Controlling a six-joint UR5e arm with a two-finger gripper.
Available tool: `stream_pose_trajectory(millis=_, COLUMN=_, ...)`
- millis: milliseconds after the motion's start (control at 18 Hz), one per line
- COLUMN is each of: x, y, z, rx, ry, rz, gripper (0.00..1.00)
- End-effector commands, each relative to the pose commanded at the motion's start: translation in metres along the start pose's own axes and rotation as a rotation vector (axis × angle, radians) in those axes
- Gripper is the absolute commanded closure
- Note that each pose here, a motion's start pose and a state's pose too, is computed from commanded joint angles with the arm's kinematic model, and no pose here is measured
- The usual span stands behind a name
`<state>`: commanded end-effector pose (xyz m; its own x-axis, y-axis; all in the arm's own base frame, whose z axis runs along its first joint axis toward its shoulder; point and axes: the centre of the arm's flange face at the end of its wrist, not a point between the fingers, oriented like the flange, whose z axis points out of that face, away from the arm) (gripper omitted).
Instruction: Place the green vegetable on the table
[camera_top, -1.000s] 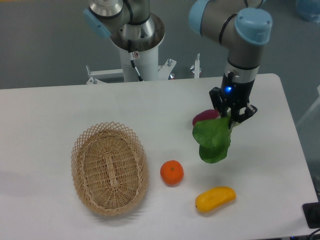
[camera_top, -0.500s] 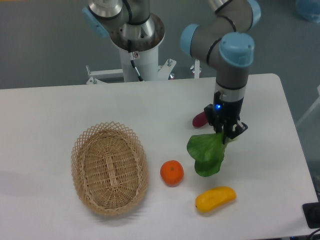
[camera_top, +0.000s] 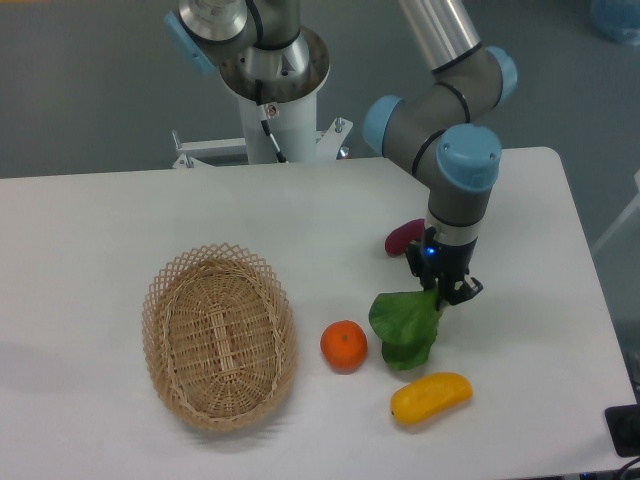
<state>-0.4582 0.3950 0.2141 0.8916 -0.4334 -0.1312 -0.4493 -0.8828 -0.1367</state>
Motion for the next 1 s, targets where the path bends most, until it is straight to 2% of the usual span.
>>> stream_pose_trajectory(millis=167, x=0.003, y=-0.001, z=0.003, rx=0.002, ry=0.008, rz=-0.006, gripper=0.69)
stream_pose_trajectory(millis=222, x=0.003, y=0.0, z=0.004, rx=0.003, ry=0.008, rz=-0.007, gripper=0.62)
stream_pose_trajectory(millis=278, x=0.001, y=0.0, z=0.001, rx=0.005, ry=0.002, rz=-0.003, gripper=0.47)
stream_pose_trajectory(millis=333, x=-0.002, y=-0.001, z=-0.001, rx=0.005, ry=-0.006, rz=-0.002, gripper=0.26)
stream_pose_trajectory(millis=389, x=-0.006, y=-0.001, z=-0.004, rx=0.006, ry=-0.015, rz=-0.001, gripper=0.0)
stream_pose_trajectory(millis=611, x=-0.012, y=-0.002, z=-0.016, rx=0.007, ry=-0.042, rz=-0.005, gripper=0.0)
stream_pose_trajectory(millis=1000, x=-0.032, y=-0.008, z=-0.058, rx=0.009, ry=-0.129, rz=0.0, gripper=0.0)
